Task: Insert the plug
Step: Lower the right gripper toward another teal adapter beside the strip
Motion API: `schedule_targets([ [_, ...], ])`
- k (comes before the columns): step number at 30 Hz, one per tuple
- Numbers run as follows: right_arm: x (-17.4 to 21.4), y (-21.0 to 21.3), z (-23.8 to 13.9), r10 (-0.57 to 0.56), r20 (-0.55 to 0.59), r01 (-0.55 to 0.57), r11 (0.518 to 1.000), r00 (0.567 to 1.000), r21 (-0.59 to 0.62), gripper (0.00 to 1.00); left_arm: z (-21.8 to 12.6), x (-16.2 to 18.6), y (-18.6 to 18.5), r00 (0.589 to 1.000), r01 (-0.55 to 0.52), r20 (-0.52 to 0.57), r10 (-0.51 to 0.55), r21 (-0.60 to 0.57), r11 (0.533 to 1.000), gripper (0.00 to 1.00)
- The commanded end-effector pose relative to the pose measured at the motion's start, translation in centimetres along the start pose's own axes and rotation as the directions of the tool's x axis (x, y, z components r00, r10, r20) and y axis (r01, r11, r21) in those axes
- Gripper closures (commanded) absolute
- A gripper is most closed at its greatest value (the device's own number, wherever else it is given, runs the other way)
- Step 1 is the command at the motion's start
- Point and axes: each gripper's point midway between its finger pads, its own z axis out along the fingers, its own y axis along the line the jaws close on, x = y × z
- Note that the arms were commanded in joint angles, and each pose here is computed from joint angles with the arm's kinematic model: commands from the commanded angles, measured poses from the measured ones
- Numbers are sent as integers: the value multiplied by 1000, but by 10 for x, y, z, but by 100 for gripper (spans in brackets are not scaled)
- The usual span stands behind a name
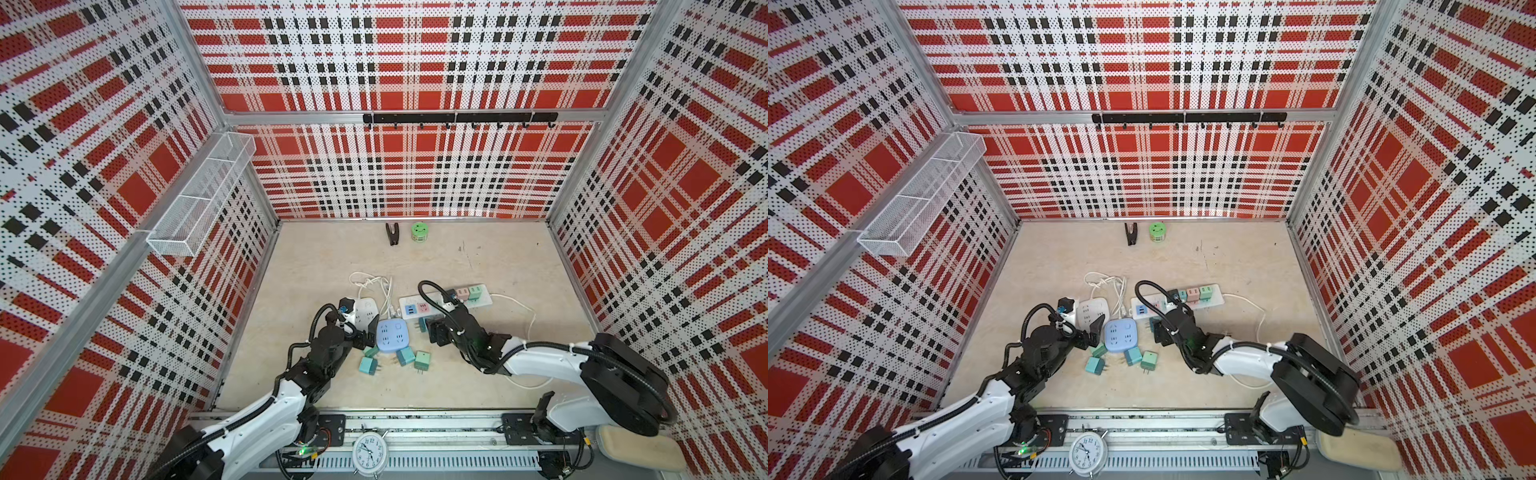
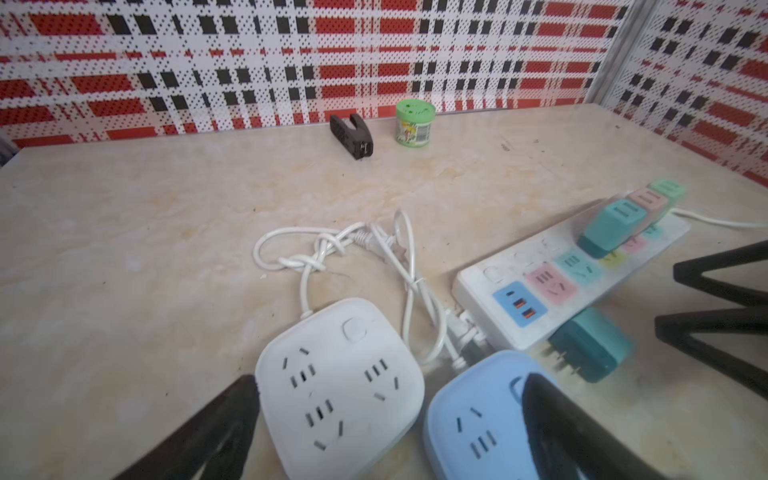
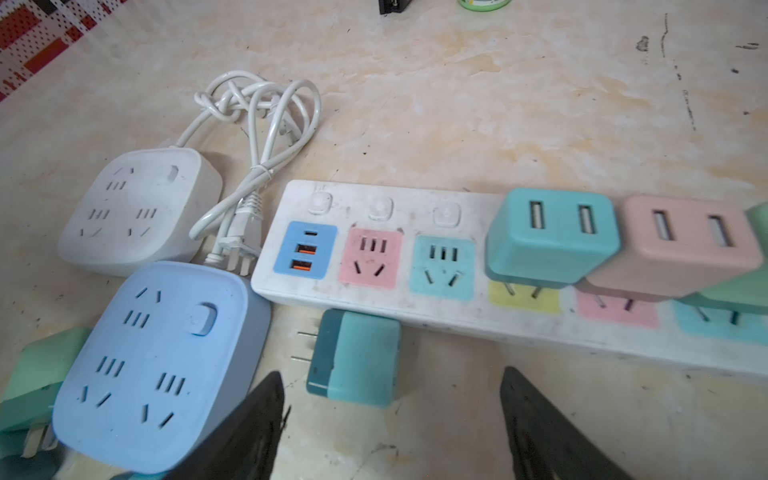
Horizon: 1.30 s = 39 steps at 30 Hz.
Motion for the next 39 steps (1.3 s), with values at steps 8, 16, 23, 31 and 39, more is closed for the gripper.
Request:
schedule_targets([
  [8, 13, 9, 27, -38, -79, 43, 997, 996, 62, 15, 11, -19, -2, 998, 49, 51, -48, -8, 999, 1],
  [16, 18, 10, 40, -81, -128, 94, 991, 988, 96, 12, 19, -15, -15, 1000, -16, 14, 16, -1, 1000, 1],
  [23, 20, 9, 45, -83, -141, 100, 988, 987, 119, 9, 22, -14, -22, 998, -63, 4, 63, -15, 998, 1],
  [31, 32, 7, 50, -103, -170, 130, 979, 980, 155, 9, 19, -15, -19, 998, -56, 14, 57, -27, 998, 1],
  [39, 36, -13, 24, -53, -127, 79, 975, 991, 207, 8, 22, -14, -22, 998, -64, 2, 64, -17, 998, 1],
])
